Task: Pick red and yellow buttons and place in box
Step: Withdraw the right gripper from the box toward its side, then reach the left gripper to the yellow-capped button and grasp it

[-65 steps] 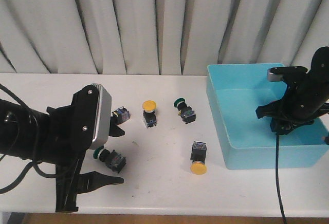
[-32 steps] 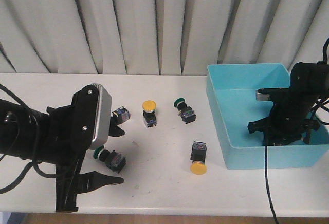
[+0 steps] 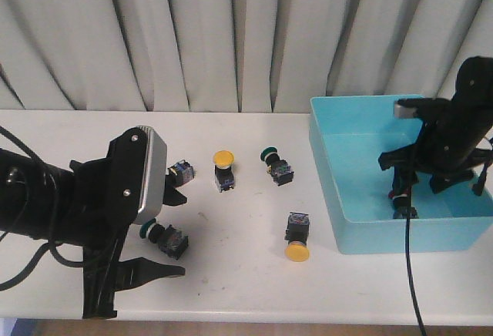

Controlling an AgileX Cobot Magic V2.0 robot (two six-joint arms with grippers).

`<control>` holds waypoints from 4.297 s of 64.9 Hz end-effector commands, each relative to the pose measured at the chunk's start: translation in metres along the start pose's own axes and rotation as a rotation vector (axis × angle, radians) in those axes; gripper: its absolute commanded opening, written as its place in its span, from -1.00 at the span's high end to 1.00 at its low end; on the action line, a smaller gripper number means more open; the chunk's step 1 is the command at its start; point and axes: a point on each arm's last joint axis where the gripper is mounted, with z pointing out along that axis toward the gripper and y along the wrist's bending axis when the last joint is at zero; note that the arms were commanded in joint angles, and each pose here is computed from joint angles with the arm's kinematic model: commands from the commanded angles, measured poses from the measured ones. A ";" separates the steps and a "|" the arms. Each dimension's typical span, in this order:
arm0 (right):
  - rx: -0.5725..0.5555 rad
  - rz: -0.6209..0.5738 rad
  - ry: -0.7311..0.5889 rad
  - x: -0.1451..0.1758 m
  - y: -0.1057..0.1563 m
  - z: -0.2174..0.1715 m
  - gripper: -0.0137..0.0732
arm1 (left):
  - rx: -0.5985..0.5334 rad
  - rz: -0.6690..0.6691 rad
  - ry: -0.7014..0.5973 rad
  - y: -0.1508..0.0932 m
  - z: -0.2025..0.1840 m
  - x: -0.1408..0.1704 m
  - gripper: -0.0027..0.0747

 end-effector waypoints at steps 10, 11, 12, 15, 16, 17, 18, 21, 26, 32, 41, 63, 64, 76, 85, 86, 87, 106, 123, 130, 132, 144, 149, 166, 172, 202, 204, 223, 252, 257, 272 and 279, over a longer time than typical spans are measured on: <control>-0.015 -0.137 -0.282 0.023 0.053 -0.124 -0.37 | -0.007 -0.016 -0.052 -0.001 -0.010 -0.010 -0.51; -0.016 -0.152 -0.292 0.026 0.059 -0.128 -0.37 | -0.006 -0.016 -0.052 -0.001 -0.010 -0.010 -0.51; -0.015 -0.160 -0.301 0.029 0.061 -0.132 -0.37 | -0.004 -0.016 -0.052 -0.001 -0.010 -0.010 -0.51; -0.011 -0.178 -0.339 0.040 0.070 -0.142 -0.36 | 0.001 -0.016 -0.052 -0.002 -0.010 -0.010 -0.51; -0.007 -0.182 -0.350 0.043 0.071 -0.145 -0.36 | 0.001 -0.017 -0.052 -0.002 -0.010 -0.010 -0.51; -0.006 -0.185 -0.359 0.047 0.073 -0.147 -0.36 | 0.001 -0.018 -0.052 -0.002 -0.010 -0.010 -0.51; -0.004 -0.186 -0.380 0.052 0.074 -0.151 -0.36 | 0.001 -0.023 -0.052 -0.002 -0.010 -0.010 -0.51; -0.014 -0.185 -0.410 0.067 0.077 -0.154 -0.36 | 0.002 -0.039 -0.052 -0.002 -0.010 -0.010 -0.51; -0.027 -0.197 -0.441 0.089 0.079 -0.152 -0.36 | -0.006 -0.088 -0.053 -0.001 -0.010 -0.010 -0.51; -0.030 -0.203 -0.460 0.119 0.077 -0.146 -0.36 | -0.024 -0.150 -0.056 0.001 -0.010 -0.010 -0.50; -0.028 -0.207 -0.429 0.155 0.072 -0.132 -0.36 | -0.086 -0.259 -0.071 0.007 -0.011 -0.011 -0.43; -0.025 -0.215 -0.418 0.188 0.067 -0.121 -0.36 | -0.273 -0.469 -0.016 0.030 0.007 0.007 -0.22; -0.026 -0.215 -0.419 0.188 0.067 -0.121 -0.36 | -0.277 -0.472 -0.006 0.032 0.010 0.008 -0.22; -0.025 -0.214 -0.440 0.186 0.067 -0.121 -0.36 | -0.261 -0.514 0.100 0.053 0.039 0.018 -0.30; -0.019 -0.224 -0.463 0.184 0.067 -0.122 -0.36 | -0.238 -0.512 0.114 0.074 0.054 0.012 -0.51; -0.024 -0.224 -0.465 0.184 0.068 -0.122 -0.36 | -0.236 -0.509 0.120 0.077 0.057 0.013 -0.53; -0.023 -0.227 -0.466 0.184 0.068 -0.122 -0.36 | -0.239 -0.504 0.123 0.079 0.059 0.013 -0.56; -0.018 -0.254 -0.497 0.182 0.068 -0.124 -0.36 | -0.250 -0.391 0.220 0.127 0.101 0.014 -0.62; -0.019 -0.254 -0.504 0.181 0.068 -0.124 -0.36 | -0.242 -0.336 0.258 0.168 0.138 0.014 -0.61; -0.019 -0.254 -0.503 0.181 0.068 -0.124 -0.36 | -0.222 -0.339 0.274 0.181 0.152 0.019 -0.61; -0.019 -0.254 -0.503 0.181 0.068 -0.124 -0.36 | -0.222 -0.345 0.274 0.187 0.153 0.020 -0.61; -0.022 -0.252 -0.503 0.181 0.068 -0.124 -0.36 | -0.183 -0.364 0.294 0.205 0.173 0.029 -0.60; -0.026 -0.250 -0.503 0.181 0.069 -0.124 -0.36 | -0.173 -0.367 0.290 0.210 0.182 0.031 -0.60; -0.035 -0.244 -0.500 0.182 0.069 -0.124 -0.36 | -0.149 -0.391 0.260 0.218 0.200 0.032 -0.60; -0.035 -0.244 -0.498 0.182 0.069 -0.124 -0.36 | -0.157 -0.386 0.255 0.220 0.201 0.033 -0.59; -0.035 -0.244 -0.498 0.182 0.069 -0.124 -0.36 | -0.154 -0.407 0.234 0.220 0.185 0.020 0.08; -0.035 -0.244 -0.498 0.182 0.069 -0.124 -0.36 | -0.156 -0.409 0.231 0.220 0.182 0.018 0.11; -0.035 -0.244 -0.501 0.182 0.069 -0.124 -0.36 | -0.135 -0.422 0.232 0.216 0.153 -0.001 0.38; -0.035 -0.244 -0.498 0.182 0.069 -0.123 -0.36 | -0.231 -0.709 0.136 0.214 0.066 -0.041 0.39; -0.035 -0.244 -0.494 0.182 0.069 -0.123 -0.36 | -0.265 -0.752 0.095 0.212 0.041 -0.051 0.38; -0.034 -0.242 -0.498 0.182 0.069 -0.123 -0.36 | -0.302 -0.740 0.046 0.185 -0.006 -0.067 0.38; -0.034 -0.242 -0.500 0.182 0.069 -0.123 -0.36 | -0.324 -0.746 0.037 0.166 -0.014 -0.059 0.38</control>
